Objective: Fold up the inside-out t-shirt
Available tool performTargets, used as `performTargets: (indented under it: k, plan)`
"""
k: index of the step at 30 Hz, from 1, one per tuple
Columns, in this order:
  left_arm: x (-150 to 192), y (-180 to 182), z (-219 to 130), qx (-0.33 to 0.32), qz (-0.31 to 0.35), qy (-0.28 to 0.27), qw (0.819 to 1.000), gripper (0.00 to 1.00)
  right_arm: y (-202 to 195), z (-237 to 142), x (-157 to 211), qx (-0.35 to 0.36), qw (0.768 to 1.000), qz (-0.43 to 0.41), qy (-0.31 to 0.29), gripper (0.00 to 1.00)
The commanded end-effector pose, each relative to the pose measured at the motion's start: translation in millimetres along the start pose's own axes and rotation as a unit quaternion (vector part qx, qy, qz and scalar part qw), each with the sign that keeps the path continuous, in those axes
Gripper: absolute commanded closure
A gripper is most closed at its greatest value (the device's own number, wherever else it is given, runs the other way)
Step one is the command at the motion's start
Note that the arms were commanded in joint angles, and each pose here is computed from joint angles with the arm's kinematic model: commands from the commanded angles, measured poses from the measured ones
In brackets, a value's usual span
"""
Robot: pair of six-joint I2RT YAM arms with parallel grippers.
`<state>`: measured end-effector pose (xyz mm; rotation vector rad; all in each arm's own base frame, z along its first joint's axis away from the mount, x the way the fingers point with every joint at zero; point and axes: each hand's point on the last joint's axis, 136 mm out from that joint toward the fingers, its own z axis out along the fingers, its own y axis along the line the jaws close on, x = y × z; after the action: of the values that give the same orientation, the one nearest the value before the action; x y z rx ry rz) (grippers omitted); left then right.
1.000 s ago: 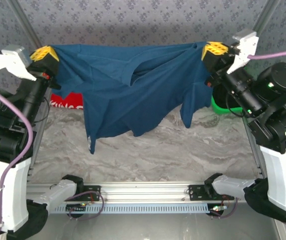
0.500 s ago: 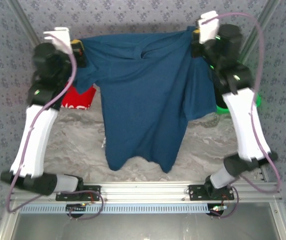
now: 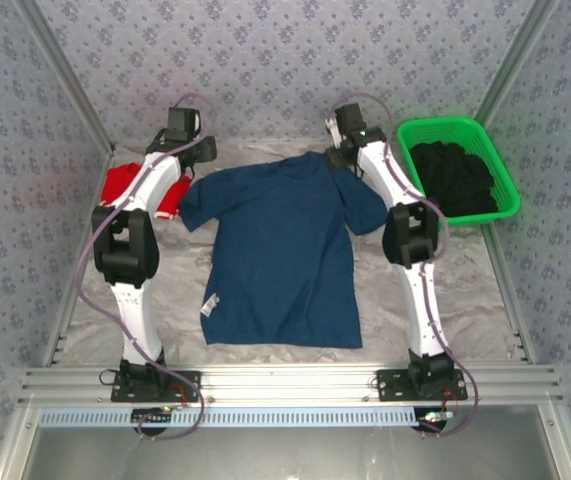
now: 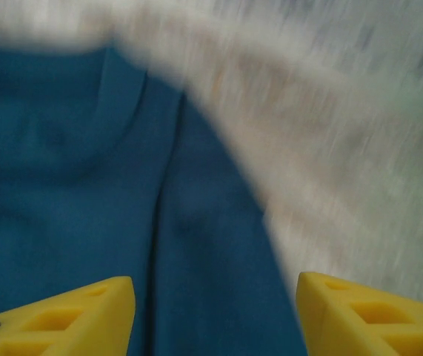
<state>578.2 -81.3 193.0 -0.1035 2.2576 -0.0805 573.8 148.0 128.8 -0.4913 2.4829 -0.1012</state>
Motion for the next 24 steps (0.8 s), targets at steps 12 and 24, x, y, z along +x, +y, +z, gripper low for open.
performTargets:
  k: [12, 24]
  plan:
    - [202, -73, -112, 0.189, -0.063, 0.136, 0.970, 0.34, 126, -113, 195, -0.161, 0.977, 0.120, 0.078, 0.36]
    - [282, -96, -89, 0.197, -0.024, 0.223, 0.954, 0.33, 115, -49, 212, -0.142, 0.962, 0.179, 0.153, 0.46]
